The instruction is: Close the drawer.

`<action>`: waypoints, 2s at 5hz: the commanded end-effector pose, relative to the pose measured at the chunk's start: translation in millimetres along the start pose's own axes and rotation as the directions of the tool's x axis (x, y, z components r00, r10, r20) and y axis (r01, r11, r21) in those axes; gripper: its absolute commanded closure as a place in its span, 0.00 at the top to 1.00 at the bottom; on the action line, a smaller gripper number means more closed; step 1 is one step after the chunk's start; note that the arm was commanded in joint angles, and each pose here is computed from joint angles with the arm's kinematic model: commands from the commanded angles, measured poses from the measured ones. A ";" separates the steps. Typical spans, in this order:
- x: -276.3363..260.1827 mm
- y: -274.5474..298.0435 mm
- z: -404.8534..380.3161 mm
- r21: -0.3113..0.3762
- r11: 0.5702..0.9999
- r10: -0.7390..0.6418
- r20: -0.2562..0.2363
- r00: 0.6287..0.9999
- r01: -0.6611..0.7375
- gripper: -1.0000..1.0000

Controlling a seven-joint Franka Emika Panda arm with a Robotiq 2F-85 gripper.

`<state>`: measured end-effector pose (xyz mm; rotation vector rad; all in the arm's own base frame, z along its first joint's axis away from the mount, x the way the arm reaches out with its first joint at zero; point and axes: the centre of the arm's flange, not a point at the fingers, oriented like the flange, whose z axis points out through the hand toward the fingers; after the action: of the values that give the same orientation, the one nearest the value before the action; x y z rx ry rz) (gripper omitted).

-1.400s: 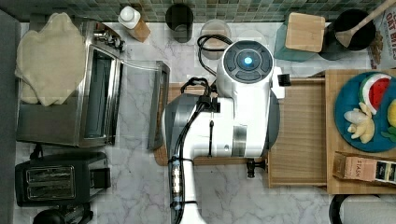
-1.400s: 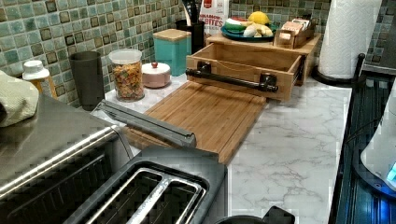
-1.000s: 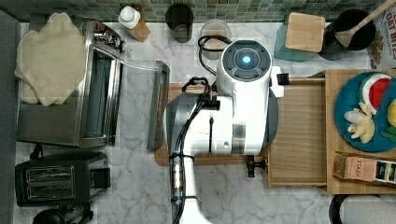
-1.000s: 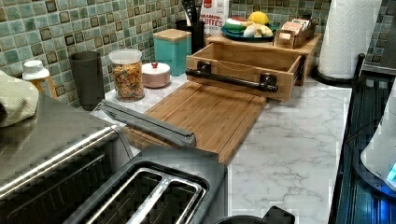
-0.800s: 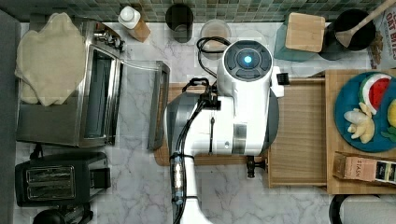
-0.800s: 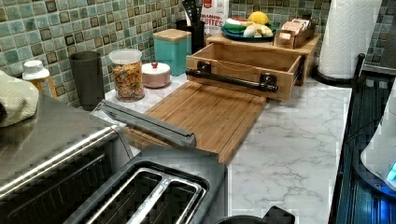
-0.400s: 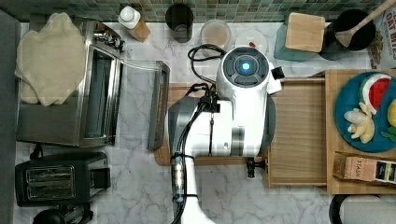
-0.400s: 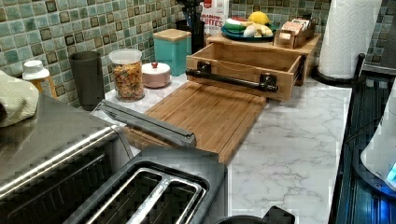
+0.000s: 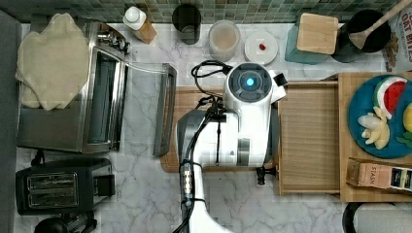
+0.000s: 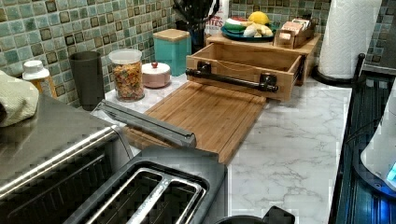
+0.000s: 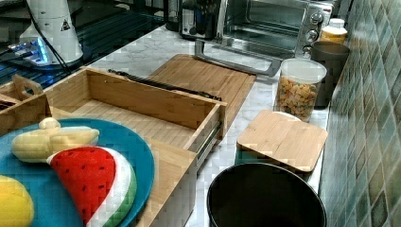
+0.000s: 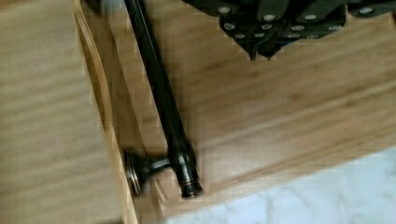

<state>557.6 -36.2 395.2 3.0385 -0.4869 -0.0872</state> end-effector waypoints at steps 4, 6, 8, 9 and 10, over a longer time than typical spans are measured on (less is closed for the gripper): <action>7.0 34.1 103.6 -0.052 0.981 -0.187 -0.014 0.982 0.186 0.00; -0.1 46.3 106.1 -0.078 0.981 -0.183 -0.056 0.982 0.179 0.00; 10.6 87.5 103.4 -0.112 0.971 -0.226 -0.130 0.965 0.213 0.00; 16.1 120.2 102.2 -0.115 0.970 -0.230 -0.169 0.958 0.213 0.00; 28.8 155.8 97.8 -0.127 0.969 -0.225 -0.104 0.969 0.212 0.00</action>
<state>522.1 -98.5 258.6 2.9948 -0.0081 -0.0525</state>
